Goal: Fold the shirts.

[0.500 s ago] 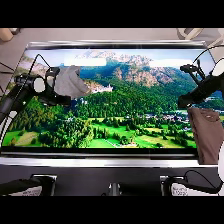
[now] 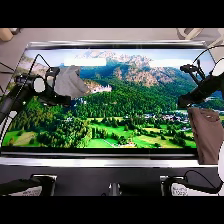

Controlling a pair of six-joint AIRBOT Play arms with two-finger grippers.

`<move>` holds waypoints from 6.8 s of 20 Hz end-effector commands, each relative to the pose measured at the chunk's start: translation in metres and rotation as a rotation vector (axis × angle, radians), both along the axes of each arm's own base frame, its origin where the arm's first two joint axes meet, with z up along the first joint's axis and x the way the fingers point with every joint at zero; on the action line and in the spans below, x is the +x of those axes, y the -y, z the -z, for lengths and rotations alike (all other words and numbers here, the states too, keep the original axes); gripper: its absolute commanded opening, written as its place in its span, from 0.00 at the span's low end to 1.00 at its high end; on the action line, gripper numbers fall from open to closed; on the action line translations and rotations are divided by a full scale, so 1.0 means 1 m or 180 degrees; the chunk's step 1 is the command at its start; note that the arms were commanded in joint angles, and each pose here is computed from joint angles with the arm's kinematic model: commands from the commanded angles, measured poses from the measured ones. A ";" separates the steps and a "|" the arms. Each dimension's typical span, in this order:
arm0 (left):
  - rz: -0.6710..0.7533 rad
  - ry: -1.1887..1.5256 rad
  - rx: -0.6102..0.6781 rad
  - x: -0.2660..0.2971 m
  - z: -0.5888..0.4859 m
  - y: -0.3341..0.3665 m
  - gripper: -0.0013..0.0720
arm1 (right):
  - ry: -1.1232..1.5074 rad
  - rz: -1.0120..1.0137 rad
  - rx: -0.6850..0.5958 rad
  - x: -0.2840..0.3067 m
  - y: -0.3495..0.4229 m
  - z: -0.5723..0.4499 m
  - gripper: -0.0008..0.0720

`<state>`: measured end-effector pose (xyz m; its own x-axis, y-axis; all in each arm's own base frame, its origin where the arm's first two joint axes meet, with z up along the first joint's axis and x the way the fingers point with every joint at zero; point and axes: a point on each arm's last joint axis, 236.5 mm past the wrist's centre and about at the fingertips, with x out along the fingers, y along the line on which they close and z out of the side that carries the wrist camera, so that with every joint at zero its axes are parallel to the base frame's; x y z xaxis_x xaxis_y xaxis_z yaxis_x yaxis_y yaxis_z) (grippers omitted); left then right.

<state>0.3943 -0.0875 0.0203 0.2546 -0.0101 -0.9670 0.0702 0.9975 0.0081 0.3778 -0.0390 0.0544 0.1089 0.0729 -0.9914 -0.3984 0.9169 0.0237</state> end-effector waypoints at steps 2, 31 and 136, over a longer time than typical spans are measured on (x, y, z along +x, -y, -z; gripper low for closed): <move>0.0002 -0.0004 0.0001 0.000 0.000 0.000 0.94 | -0.0005 -0.0003 0.0001 0.000 0.000 0.000 0.57; -0.0611 0.1671 -0.1511 0.149 -0.073 0.009 0.05 | 0.1235 -0.0003 -0.0273 0.071 0.017 -0.054 0.60; 0.0400 0.1671 -0.1614 -0.037 -0.099 0.071 0.05 | 0.0861 -0.1581 0.1106 0.005 -0.169 -0.030 0.04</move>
